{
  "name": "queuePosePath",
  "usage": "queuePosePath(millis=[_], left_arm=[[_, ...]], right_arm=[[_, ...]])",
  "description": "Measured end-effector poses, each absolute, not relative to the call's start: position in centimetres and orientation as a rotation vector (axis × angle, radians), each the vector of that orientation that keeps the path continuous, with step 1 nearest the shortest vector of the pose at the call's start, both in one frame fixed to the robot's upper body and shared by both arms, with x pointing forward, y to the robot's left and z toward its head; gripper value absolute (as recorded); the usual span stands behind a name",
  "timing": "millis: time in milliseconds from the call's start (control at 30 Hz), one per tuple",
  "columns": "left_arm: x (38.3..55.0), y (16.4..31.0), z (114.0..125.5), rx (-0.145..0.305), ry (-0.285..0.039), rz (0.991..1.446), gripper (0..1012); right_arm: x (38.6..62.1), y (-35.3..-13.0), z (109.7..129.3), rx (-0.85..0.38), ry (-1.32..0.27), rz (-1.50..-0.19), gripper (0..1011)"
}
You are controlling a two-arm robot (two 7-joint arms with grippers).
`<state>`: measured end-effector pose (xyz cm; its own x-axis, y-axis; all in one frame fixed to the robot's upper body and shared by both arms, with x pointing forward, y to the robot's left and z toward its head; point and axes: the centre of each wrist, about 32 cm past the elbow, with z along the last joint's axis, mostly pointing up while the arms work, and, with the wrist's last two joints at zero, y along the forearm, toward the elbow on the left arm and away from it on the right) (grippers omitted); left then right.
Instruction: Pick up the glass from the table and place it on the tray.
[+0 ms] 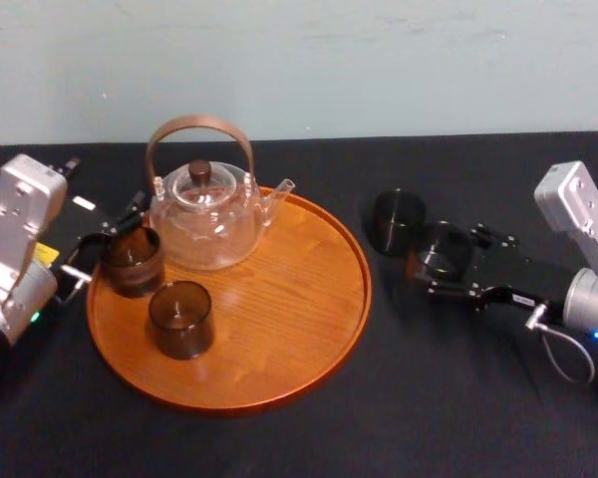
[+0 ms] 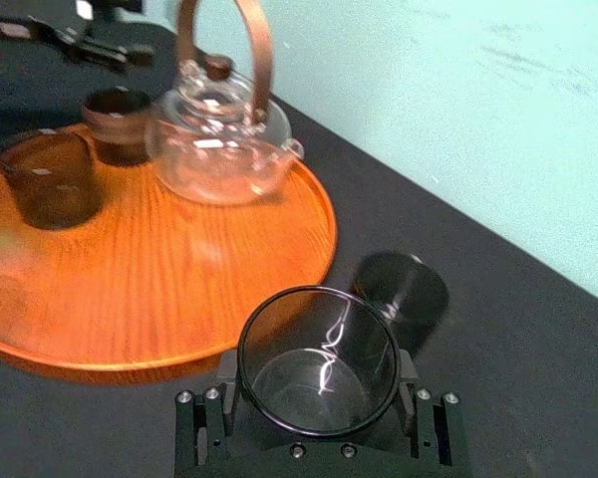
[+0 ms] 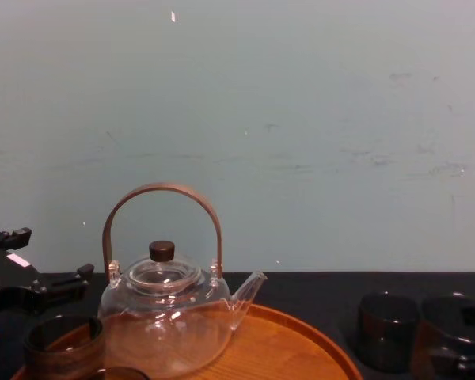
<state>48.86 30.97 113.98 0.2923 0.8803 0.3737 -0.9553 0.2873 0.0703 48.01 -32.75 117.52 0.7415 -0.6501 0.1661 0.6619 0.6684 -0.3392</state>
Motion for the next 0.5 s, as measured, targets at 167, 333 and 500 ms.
queuePosePath(millis=[167,333,500], left_arm=[[48.9,31.0,114.0,0.305,-0.285,1.248,1001],[48.9,31.0,114.0,0.305,-0.285,1.248,1001],[48.9,31.0,114.0,0.305,-0.285,1.248,1001]], right_arm=[[48.4,-31.9,117.9,-0.377,-0.044,-0.693,913],[49.0,-30.5,118.2,-0.357,-0.062,-0.637,912],[49.6,-29.1,118.3,-0.339,-0.071,-0.587,913]])
